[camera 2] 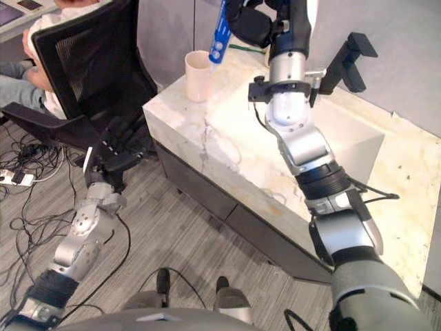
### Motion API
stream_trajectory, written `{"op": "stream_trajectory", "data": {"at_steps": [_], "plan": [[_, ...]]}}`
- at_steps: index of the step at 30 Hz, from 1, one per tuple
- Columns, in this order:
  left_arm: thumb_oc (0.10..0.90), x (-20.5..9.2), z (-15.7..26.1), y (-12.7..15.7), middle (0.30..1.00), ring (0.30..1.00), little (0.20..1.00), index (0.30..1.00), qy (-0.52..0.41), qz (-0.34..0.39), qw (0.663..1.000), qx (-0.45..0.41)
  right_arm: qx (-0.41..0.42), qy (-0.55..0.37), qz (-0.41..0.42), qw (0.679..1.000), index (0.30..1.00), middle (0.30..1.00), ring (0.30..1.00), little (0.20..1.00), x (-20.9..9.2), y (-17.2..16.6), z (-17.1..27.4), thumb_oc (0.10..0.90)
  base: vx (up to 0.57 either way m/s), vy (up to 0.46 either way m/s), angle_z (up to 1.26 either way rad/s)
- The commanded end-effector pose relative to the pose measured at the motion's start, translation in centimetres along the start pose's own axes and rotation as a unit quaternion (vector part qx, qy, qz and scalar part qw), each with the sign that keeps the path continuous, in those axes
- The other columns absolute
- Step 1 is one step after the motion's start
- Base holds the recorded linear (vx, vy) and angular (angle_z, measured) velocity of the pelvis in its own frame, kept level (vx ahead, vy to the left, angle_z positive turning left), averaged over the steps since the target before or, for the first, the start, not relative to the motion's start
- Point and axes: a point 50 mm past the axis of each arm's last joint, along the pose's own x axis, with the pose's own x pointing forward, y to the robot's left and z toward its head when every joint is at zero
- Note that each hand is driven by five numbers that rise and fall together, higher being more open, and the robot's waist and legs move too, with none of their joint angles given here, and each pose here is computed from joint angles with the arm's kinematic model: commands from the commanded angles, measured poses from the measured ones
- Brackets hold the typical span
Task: Organize the bathroom.
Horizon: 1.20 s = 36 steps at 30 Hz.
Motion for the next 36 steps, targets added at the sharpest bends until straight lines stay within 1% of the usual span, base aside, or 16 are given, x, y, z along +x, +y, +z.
{"op": "stream_trajectory", "data": {"at_steps": [1, 4, 9, 15, 16, 21, 32, 36], "plan": [[0.8, -0.5, 2.5, 0.3, 0.9, 0.9, 0.9, 0.9, -0.078, -0.022, 0.996, 0.022, 0.026, -0.153, -0.041, 0.987, 0.3, 0.3, 0.3, 0.3, 2.4, -1.4, 6.3, 0.4, 0.2, 0.023, -0.23], [0.8, -0.7, 2.7, 1.0, 0.9, 0.9, 0.9, 0.9, -0.091, 0.008, 0.996, 0.025, 0.052, -0.157, -0.032, 0.986, 0.3, 0.3, 0.3, 0.3, 2.6, -0.2, 6.8, 0.4, 0.2, -0.044, -0.35], [0.8, -1.1, 2.3, 1.3, 0.9, 0.9, 0.9, 0.9, -0.095, 0.0, 0.995, 0.019, 0.042, -0.156, -0.025, 0.987, 0.3, 0.3, 0.3, 0.3, 3.2, -1.1, 6.6, 0.4, 0.09, -0.049, 0.07], [0.8, -1.1, 2.3, 1.1, 0.9, 0.9, 0.9, 0.9, -0.089, -0.003, 0.996, 0.008, 0.047, -0.151, -0.012, 0.987, 0.3, 0.3, 0.3, 0.3, 3.3, -0.8, 6.6, 0.4, 0.06, -0.029, -0.03], [0.8, -1.2, 2.3, 0.9, 0.9, 0.9, 0.9, 0.9, -0.087, -0.004, 0.996, 0.006, 0.061, -0.146, -0.007, 0.987, 0.3, 0.3, 0.3, 0.3, 3.4, -0.1, 6.6, 0.4, 0.1, -0.035, -0.05], [0.8, -1.2, 2.4, 0.8, 0.9, 0.9, 0.9, 0.9, -0.086, -0.008, 0.996, 0.009, 0.072, -0.139, 0.002, 0.988, 0.3, 0.3, 0.3, 0.3, 3.3, 0.7, 6.7, 0.4, 0.09, -0.035, 0.02], [0.8, -1.0, 2.3, 0.3, 0.9, 0.9, 0.9, 0.9, -0.088, 0.005, 0.996, 0.006, 0.091, -0.146, 0.067, 0.983, 0.3, 0.3, 0.3, 0.3, 2.4, 3.5, 7.0, 0.4, 0.04, -0.014, 0.02], [0.8, -1.2, 2.0, 0.7, 0.9, 0.9, 0.9, 0.9, -0.08, 0.015, 0.997, 0.017, 0.101, -0.138, 0.059, 0.984, 0.3, 0.3, 0.3, 0.3, 2.3, 3.9, 6.9, 0.4, 0.11, -0.037, 0.01]]}}
